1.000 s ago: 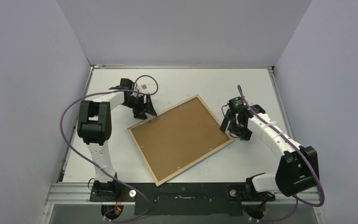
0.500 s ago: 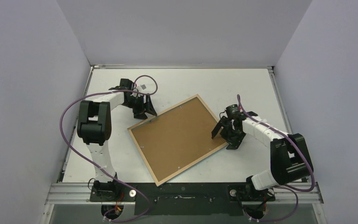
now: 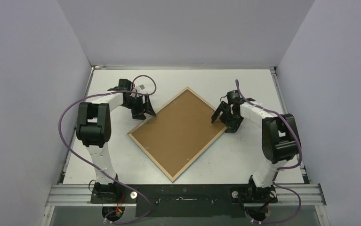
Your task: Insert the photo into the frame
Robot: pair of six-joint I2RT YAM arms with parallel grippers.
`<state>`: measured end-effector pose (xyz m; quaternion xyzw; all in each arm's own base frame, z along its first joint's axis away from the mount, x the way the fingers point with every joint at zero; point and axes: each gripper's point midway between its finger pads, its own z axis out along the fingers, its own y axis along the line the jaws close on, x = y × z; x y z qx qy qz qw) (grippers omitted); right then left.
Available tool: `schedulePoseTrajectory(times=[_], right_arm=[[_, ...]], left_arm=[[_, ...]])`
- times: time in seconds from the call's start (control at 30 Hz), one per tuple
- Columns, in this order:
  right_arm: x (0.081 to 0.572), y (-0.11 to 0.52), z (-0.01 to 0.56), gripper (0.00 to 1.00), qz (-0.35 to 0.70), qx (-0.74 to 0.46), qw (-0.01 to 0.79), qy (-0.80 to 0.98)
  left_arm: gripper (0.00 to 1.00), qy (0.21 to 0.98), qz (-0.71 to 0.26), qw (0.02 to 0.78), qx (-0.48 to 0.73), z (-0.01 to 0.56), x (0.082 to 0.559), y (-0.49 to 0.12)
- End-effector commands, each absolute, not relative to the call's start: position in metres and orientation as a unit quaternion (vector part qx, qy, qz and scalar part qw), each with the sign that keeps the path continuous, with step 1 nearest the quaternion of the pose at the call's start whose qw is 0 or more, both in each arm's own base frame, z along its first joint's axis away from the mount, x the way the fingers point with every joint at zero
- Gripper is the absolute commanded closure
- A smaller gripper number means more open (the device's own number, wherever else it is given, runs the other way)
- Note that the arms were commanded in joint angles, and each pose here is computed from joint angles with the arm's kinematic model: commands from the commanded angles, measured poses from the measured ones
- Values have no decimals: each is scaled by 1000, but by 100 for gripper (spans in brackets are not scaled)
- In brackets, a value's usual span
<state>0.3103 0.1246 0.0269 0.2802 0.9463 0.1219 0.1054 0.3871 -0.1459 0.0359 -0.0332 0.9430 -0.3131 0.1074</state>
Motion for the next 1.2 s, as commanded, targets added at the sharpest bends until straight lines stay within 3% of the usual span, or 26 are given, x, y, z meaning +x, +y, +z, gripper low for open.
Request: schedulePoseTrajectory(times=[0.0,0.27,0.73,1.17], right_arm=[[408,153,60,15,199,201,226,932],[462,171,58,18,220,129,246,935],[480,160,58,20,178,117,261,942],[448,116,151,23,2,150,333,931]], left_arm=[[36,932,-340,120,-20,63,378,-158],[39,917,-382,113,-4,70,347,-172],[40,900,-417,114,47,78,289,-205],[25,913,-290,286,19,138,328,-152]])
